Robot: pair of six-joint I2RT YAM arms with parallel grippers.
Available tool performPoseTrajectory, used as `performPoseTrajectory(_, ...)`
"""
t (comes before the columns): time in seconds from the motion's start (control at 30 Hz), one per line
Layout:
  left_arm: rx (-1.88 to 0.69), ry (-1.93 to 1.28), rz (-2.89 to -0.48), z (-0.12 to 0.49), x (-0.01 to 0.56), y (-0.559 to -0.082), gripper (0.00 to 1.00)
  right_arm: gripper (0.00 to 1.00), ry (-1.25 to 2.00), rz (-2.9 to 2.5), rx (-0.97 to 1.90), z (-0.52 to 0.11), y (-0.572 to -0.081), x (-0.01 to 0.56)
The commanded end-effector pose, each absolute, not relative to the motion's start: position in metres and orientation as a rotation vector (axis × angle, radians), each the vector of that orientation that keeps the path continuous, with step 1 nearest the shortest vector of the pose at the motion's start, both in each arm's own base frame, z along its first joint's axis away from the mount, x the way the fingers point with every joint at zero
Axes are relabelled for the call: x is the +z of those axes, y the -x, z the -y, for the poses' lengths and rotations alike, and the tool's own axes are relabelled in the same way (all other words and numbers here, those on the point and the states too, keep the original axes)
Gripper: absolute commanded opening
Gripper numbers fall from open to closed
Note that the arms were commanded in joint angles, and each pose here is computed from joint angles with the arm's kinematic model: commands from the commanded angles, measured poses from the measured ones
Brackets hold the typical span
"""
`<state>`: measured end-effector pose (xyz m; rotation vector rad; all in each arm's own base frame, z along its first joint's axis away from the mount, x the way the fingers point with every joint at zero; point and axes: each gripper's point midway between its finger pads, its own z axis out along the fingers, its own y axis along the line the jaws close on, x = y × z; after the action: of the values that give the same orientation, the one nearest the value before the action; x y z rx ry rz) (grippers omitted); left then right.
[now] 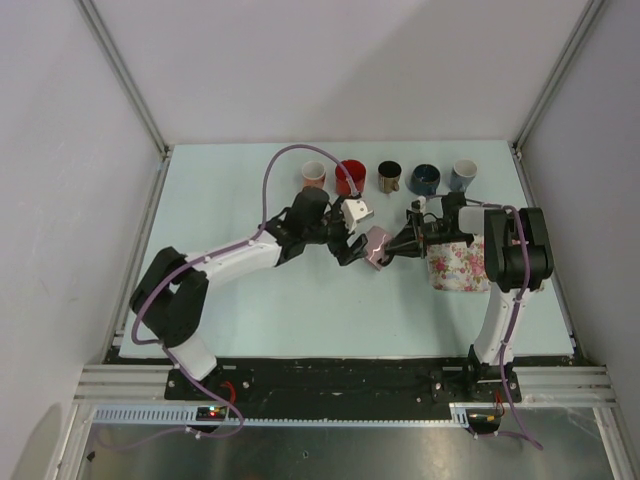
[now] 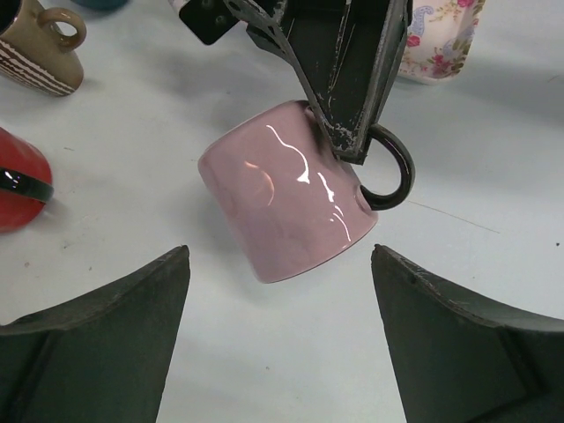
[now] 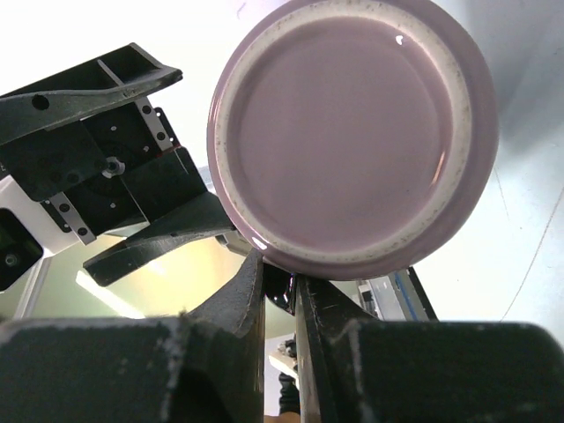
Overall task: Turn the mug right side up
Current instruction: Turn over the cup on the tray.
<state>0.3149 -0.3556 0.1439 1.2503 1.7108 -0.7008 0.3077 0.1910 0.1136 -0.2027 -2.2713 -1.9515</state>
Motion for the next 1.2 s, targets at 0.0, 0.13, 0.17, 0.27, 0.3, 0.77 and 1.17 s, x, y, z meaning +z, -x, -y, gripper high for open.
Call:
performPoseTrajectory(0.0, -0.737, -1.25, -1.649, 0.359, 0.166, -0.319, 0.88, 0.0, 0.203, 2.194, -2.02, -0.189, -0.315, 0.126)
performPoseTrajectory(0.13, -0.736, -1.197, -1.716, 0.366, 0.16, -0.333, 0.89, 0.0, 0.232, 2.222, -1.979, -0.188, -0.316, 0.117)
performPoseTrajectory(0.17, -0.737, -1.184, -1.729, 0.368, 0.159, -0.337, 0.89, 0.0, 0.236, 2.225, -1.971, -0.188, -0.315, 0.115)
performPoseTrajectory(0.27, -0.752, -1.154, -1.78, 0.376, 0.154, -0.346, 0.91, 0.0, 0.239, 2.237, -1.949, -0.189, -0.313, 0.112)
performPoseTrajectory(0.3, -0.758, -1.147, -1.792, 0.378, 0.154, -0.348, 0.92, 0.0, 0.241, 2.241, -1.943, -0.189, -0.313, 0.111)
performPoseTrajectory(0.77, -0.83, -1.167, -1.922, 0.393, 0.117, -0.352, 0.91, 0.08, 0.284, 2.246, -1.936, -0.181, -0.315, 0.108)
performPoseTrajectory(1.17, -0.836, -1.192, -2.005, 0.395, 0.086, -0.344, 0.89, 0.16, 0.307, 2.246, -1.929, -0.179, -0.317, 0.105)
